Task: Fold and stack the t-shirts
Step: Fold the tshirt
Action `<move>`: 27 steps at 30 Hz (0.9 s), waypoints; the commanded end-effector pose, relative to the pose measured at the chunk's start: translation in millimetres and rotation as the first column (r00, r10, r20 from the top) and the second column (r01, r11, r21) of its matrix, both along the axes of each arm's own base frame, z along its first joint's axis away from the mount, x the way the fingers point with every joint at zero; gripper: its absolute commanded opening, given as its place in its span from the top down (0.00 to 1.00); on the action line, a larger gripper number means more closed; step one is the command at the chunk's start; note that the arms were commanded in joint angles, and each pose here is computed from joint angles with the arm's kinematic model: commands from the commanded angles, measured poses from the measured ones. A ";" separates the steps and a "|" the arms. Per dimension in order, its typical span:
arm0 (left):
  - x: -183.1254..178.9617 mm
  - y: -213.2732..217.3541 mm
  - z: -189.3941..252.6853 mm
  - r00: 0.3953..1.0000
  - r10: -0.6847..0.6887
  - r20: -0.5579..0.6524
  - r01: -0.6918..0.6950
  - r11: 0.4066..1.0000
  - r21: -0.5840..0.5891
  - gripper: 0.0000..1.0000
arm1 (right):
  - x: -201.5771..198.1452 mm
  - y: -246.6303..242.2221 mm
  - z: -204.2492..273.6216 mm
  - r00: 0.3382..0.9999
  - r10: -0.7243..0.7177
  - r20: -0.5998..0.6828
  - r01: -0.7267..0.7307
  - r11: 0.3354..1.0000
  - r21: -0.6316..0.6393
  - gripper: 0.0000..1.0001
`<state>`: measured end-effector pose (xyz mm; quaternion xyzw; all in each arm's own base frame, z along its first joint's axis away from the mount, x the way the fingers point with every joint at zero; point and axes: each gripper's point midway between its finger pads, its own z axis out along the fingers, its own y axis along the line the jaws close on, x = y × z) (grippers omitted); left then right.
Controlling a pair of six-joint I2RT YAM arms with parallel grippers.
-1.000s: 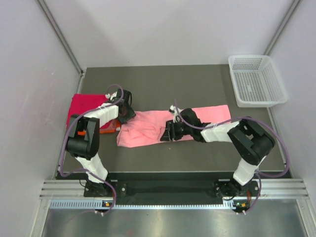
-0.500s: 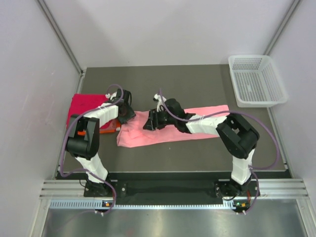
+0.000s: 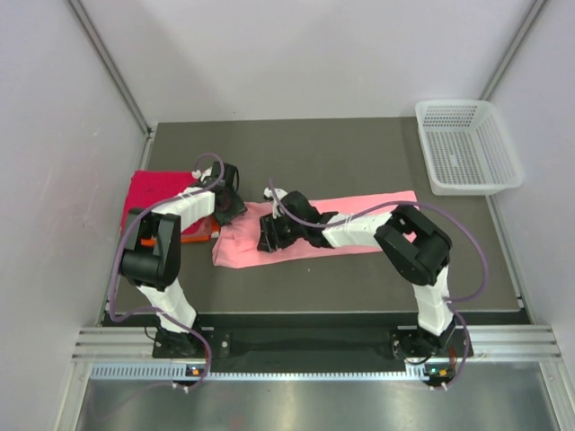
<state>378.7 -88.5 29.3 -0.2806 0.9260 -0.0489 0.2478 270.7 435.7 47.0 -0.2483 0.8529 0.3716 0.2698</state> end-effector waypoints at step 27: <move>-6.5 -8.8 58.9 0.980 -0.084 0.182 0.097 0.993 -0.063 0.43 | -26.9 -58.9 3.4 0.965 -0.227 -0.128 0.219 0.973 -0.078 0.78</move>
